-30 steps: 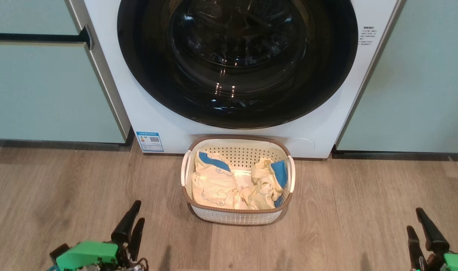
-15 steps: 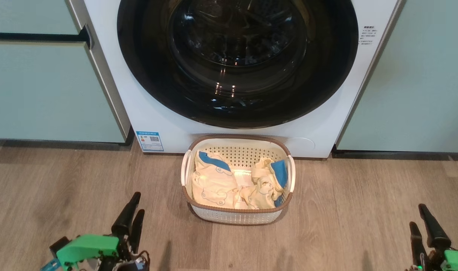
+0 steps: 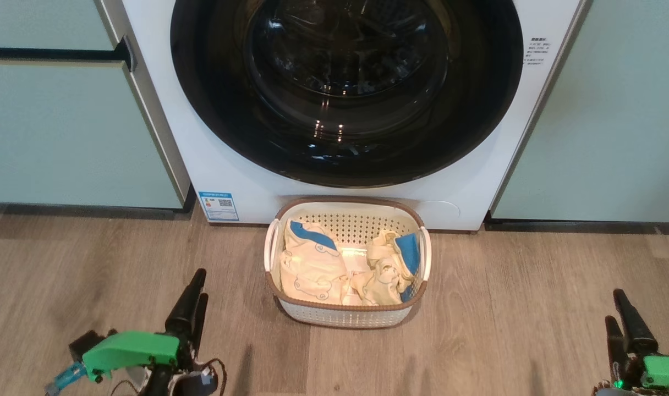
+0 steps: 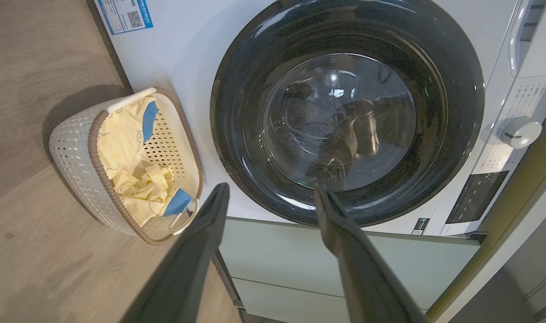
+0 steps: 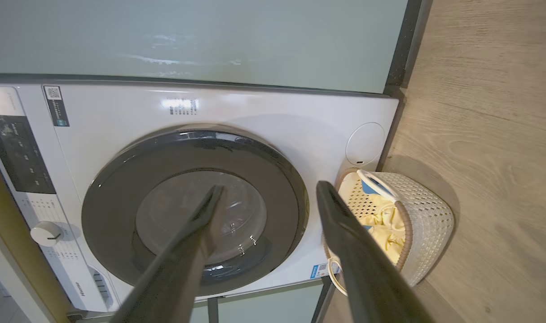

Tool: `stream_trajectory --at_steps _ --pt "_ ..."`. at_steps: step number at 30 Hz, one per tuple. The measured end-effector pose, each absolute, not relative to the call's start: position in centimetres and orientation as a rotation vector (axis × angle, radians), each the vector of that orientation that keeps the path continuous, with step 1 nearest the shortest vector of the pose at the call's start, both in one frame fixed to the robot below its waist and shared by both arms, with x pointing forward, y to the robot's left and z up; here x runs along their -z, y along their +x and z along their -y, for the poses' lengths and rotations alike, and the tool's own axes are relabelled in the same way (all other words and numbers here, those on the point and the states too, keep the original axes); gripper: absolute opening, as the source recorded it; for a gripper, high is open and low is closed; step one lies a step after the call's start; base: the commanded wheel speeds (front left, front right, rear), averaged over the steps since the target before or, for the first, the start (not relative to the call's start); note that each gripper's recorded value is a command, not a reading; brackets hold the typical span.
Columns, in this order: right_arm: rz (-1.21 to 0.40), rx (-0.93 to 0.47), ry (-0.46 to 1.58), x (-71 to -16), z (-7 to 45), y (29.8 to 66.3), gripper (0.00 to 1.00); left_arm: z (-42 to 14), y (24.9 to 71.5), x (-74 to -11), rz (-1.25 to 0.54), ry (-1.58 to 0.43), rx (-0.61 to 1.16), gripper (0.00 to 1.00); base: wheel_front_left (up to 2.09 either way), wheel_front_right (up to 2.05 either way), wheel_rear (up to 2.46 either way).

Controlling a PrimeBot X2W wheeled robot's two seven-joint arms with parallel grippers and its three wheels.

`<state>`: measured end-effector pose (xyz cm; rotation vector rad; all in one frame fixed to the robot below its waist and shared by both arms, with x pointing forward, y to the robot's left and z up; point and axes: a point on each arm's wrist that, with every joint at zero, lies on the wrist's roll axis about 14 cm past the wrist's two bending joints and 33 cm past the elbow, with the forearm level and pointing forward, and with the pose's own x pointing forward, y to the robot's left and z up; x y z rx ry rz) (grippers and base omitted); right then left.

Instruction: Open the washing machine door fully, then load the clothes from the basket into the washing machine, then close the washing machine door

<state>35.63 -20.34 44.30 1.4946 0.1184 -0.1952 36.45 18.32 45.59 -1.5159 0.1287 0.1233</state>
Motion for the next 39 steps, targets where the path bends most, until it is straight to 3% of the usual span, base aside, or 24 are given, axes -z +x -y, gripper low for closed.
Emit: stream_trajectory --at_steps 25,39 --pt "-0.129 0.133 0.937 -45.2 20.6 36.6 1.0 -18.4 37.6 -48.7 -0.053 -0.902 -0.026 1.0 0.0 0.0 0.0" --pt "-0.114 0.076 0.665 -46.2 20.1 37.1 1.0 -17.4 37.8 -49.4 -0.037 -0.664 0.032 1.0 0.0 0.0 0.0"
